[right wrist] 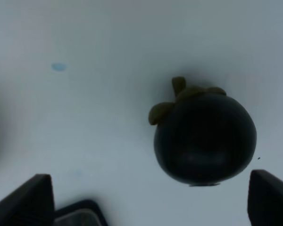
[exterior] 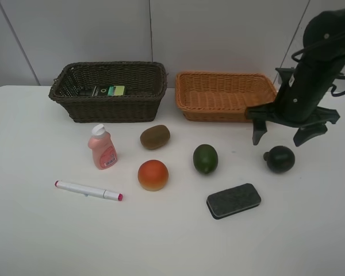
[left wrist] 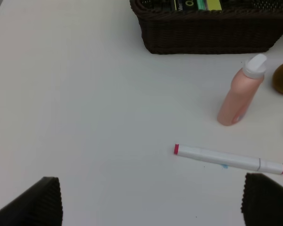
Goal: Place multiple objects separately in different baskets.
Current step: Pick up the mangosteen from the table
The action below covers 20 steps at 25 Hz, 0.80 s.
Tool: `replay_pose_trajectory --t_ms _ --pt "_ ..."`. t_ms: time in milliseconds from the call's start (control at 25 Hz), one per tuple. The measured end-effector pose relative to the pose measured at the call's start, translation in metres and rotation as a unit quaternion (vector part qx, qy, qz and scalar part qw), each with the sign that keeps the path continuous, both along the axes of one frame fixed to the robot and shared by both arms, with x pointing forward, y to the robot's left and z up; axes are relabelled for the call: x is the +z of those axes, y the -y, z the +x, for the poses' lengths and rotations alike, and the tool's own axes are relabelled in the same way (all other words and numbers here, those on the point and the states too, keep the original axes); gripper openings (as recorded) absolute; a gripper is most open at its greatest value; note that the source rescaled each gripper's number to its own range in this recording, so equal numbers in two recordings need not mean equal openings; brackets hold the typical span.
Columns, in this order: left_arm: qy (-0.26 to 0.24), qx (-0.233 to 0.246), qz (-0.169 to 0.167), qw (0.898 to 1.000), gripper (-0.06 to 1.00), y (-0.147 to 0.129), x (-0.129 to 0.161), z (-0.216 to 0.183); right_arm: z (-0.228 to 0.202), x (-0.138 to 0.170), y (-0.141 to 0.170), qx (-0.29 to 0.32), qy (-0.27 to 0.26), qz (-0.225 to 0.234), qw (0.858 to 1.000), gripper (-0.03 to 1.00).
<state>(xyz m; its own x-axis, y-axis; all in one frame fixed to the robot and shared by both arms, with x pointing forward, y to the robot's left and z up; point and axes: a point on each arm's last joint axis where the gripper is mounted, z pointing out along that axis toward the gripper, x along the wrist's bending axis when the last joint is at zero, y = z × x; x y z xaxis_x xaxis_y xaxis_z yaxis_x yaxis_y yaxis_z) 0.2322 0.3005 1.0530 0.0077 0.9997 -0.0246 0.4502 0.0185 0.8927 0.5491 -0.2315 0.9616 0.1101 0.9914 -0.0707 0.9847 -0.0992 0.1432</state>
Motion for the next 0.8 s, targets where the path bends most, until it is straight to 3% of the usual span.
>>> replay_pose_trajectory --t_ms 240,600,800 --pt "0.000 0.000 0.000 1.000 1.00 0.000 0.000 0.000 -0.007 -0.026 0.023 -0.032 0.024 0.018 0.999 0.99" --pt "0.000 0.000 0.000 1.000 1.00 0.000 0.000 0.000 -0.009 -0.035 0.026 -0.012 0.049 0.025 0.998 0.99" --pt "0.000 0.000 0.000 1.000 1.00 0.000 0.000 0.000 -0.007 -0.047 0.025 -0.012 0.033 0.023 0.999 0.99"
